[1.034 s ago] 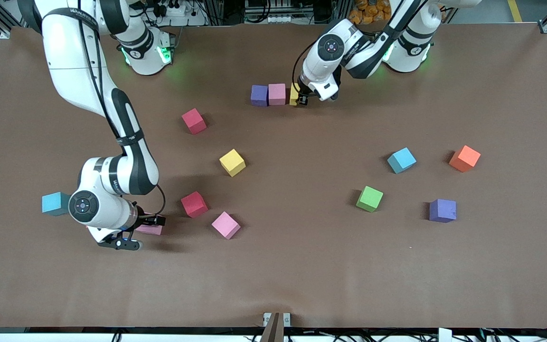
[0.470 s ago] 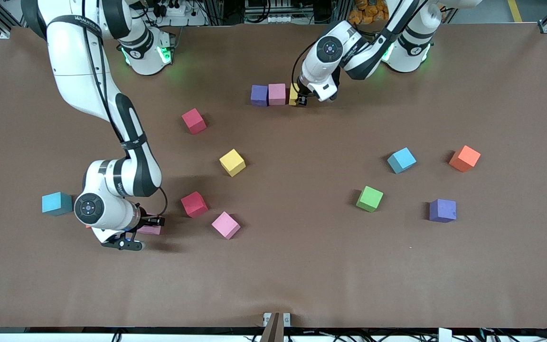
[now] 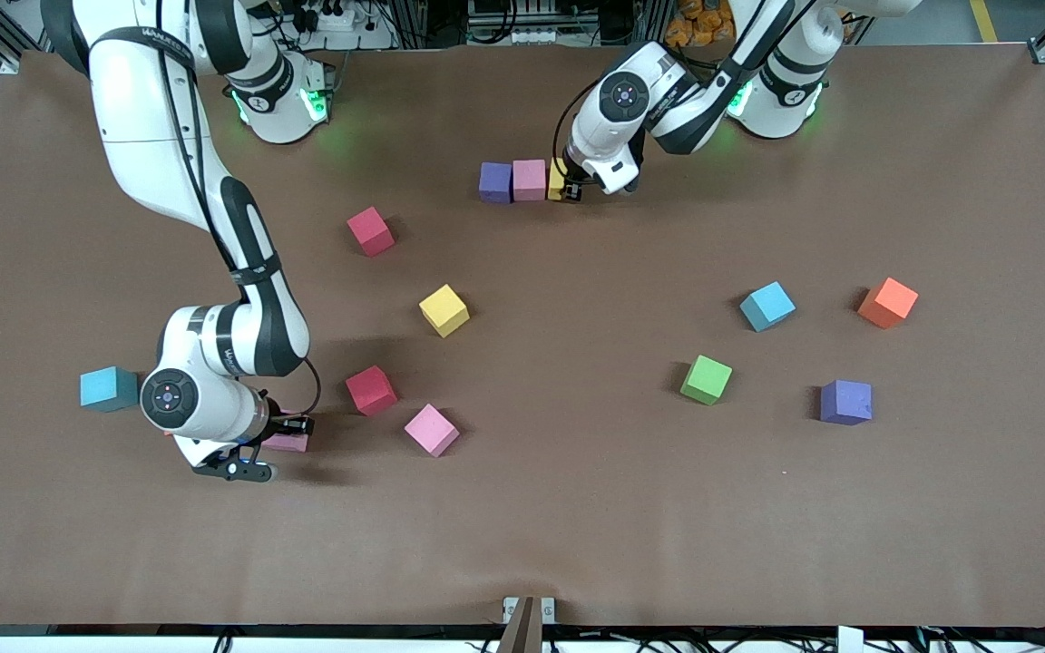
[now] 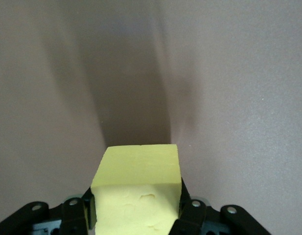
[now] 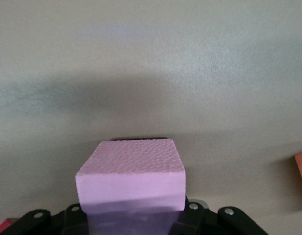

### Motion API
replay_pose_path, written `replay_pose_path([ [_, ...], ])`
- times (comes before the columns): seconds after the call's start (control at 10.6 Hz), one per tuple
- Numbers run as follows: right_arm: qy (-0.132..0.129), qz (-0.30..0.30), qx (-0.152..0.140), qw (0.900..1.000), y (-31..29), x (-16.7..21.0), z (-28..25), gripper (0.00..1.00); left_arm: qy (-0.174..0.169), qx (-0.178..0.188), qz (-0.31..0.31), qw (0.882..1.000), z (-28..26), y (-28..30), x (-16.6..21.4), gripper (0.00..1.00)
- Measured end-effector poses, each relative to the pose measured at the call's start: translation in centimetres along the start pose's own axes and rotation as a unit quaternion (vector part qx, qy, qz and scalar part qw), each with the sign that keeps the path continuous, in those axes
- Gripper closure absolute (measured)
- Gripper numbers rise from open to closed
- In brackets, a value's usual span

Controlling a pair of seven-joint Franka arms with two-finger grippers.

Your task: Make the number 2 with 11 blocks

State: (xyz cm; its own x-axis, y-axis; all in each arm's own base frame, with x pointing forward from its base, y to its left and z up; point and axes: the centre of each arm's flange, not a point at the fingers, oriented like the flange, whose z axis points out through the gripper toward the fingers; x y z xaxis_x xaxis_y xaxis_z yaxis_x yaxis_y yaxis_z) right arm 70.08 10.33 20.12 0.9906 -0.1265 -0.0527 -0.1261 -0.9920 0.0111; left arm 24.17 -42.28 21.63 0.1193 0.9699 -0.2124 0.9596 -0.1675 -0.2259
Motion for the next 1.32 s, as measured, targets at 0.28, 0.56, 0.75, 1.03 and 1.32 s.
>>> replay_pose_path([
  [0.28, 0.022, 0.005, 0.015, 1.0, 0.5, 0.0, -5.2, 0.41, 0.001, 0.001, 0.0, 1.0, 0.2, 0.0, 0.0, 0.41],
  [0.56, 0.029, 0.008, 0.031, 0.999, 1.2, -1.7, -9.4, 0.41, 0.002, 0.003, 0.005, 1.0, 0.3, -0.4, -0.3, 0.41],
  [0.75, 0.027, 0.004, 0.038, 0.999, 0.7, -3.1, -10.5, 0.41, 0.002, 0.003, 0.005, 1.0, 0.4, -0.4, -0.3, 0.41],
  [1.03, 0.029, 0.002, 0.052, 0.998, 0.9, -5.7, -13.5, 0.41, 0.003, 0.004, 0.004, 1.0, 0.5, -0.4, -0.2, 0.41],
  [1.32, 0.036, -0.009, 0.07, 0.997, 0.0, -9.1, -16.9, 0.41, 0.004, 0.008, 0.002, 1.0, 0.8, -0.4, -0.1, 0.41],
])
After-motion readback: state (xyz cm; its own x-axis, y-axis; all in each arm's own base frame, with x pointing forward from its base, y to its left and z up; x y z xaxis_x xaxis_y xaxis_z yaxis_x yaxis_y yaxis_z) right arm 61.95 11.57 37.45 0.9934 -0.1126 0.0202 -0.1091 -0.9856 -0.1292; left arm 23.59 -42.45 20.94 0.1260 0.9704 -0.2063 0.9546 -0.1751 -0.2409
